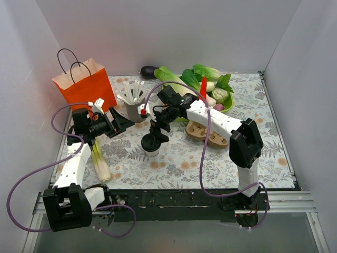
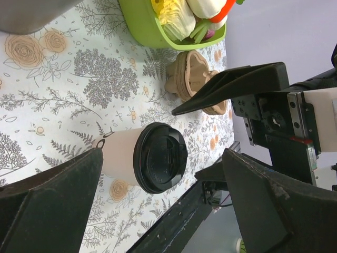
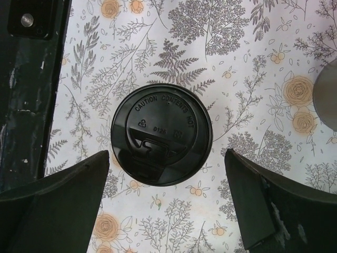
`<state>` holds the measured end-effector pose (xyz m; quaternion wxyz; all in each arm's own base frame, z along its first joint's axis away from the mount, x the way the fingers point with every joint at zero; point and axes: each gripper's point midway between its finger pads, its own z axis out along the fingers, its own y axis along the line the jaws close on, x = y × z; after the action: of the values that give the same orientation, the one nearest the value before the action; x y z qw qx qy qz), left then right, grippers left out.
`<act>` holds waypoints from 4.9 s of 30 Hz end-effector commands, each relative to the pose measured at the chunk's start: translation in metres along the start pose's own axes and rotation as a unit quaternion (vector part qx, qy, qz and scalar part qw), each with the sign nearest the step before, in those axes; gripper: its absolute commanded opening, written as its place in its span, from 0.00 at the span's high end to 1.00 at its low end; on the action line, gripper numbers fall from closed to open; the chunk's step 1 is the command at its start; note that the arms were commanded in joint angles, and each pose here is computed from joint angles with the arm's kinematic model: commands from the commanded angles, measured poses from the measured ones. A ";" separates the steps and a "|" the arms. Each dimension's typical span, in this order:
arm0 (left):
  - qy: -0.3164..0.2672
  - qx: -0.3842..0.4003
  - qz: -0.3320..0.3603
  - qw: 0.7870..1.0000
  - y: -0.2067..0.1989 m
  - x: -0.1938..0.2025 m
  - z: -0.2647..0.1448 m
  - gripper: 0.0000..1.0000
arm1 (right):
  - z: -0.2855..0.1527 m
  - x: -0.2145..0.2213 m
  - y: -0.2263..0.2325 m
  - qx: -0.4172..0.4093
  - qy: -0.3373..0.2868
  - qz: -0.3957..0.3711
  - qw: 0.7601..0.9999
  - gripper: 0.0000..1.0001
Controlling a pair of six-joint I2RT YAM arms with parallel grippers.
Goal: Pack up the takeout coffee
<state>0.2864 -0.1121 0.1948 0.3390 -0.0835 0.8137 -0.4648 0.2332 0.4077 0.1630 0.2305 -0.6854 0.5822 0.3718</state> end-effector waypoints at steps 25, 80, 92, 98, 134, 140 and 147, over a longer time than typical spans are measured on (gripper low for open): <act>-0.003 -0.017 -0.013 1.000 0.012 0.011 -0.001 0.02 | 0.002 -0.033 0.007 -0.003 0.000 -0.063 0.998 0.03; -0.005 -0.018 -0.024 1.000 0.017 0.016 -0.001 0.02 | 0.024 0.001 0.013 -0.015 0.083 -0.094 0.992 0.28; -0.001 -0.007 -0.030 1.000 0.014 0.013 0.002 0.02 | -0.031 -0.010 0.021 0.014 0.050 -0.018 0.998 0.32; 0.000 -0.004 -0.036 0.999 0.015 0.011 0.004 0.02 | -0.084 -0.005 -0.007 0.067 0.014 0.044 0.997 0.33; 0.004 0.002 -0.047 0.999 0.017 0.001 0.010 0.02 | -0.440 0.322 -0.034 0.529 0.027 0.480 0.699 0.36; 0.003 -0.001 -0.046 0.999 0.018 0.003 0.008 0.02 | -0.432 0.350 -0.041 0.524 0.043 0.498 0.689 0.31; 0.003 -0.001 -0.042 0.999 0.016 0.002 0.008 0.02 | -0.418 0.365 -0.033 0.517 0.056 0.519 0.679 0.11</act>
<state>0.2942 -0.1111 0.1677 0.2970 -0.1314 0.8153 -0.4793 0.3821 -0.1216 0.1320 0.2779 -0.0712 0.9566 0.0505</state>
